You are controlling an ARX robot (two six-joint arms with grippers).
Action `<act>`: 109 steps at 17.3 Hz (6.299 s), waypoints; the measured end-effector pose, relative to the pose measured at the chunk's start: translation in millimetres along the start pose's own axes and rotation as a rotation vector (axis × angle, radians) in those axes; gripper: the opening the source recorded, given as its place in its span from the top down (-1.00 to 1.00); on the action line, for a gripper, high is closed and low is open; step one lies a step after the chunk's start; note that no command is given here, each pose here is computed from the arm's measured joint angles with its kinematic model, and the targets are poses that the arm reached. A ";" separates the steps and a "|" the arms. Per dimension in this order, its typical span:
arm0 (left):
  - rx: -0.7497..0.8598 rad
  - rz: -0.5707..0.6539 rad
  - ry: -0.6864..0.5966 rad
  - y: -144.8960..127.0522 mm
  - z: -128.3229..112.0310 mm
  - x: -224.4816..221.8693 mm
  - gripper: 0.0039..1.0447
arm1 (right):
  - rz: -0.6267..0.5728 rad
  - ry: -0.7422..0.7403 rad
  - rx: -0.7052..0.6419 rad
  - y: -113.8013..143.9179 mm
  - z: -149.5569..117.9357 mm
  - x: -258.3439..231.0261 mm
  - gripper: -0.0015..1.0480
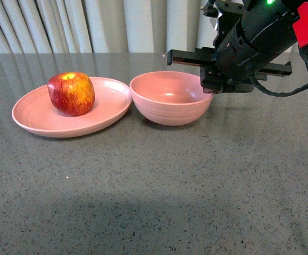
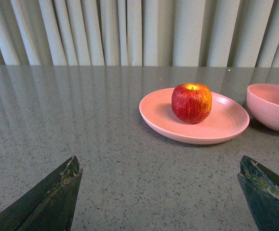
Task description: Move apple from plate to bowl
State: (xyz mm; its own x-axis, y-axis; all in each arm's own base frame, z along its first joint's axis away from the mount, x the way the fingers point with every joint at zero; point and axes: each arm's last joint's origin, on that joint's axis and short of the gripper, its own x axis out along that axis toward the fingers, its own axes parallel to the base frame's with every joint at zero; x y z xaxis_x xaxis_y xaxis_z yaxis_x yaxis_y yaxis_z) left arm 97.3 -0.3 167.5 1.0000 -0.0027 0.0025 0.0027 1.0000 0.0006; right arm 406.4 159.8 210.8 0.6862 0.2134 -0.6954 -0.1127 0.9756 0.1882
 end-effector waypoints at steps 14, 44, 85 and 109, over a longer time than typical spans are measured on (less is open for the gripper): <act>0.000 0.000 0.000 0.0 0.0 0.0 -0.88 | 0.022 0.021 0.003 -0.7 -4.9 0.3 -0.65; 0.000 0.000 0.000 0.0 0.0 0.0 -0.88 | -0.180 -0.787 -0.124 -127.2 -205.3 -216.2 0.97; 0.000 0.000 0.000 0.0 0.0 0.0 -0.88 | -0.181 -0.799 -0.129 -129.2 -244.3 -216.1 -0.87; -0.042 -0.183 0.378 -37.1 99.9 233.6 -0.88 | -0.181 -0.799 -0.129 -129.2 -244.3 -216.1 -0.87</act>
State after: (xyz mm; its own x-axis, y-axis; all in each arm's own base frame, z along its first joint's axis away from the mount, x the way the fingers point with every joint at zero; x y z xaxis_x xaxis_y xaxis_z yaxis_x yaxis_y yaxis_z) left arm 330.6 -38.1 268.0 0.9135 -0.1872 -0.3611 0.1723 0.9823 -0.0735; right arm 97.1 0.0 167.2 1.0000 -0.0004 0.0044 0.0004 1.0000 0.0059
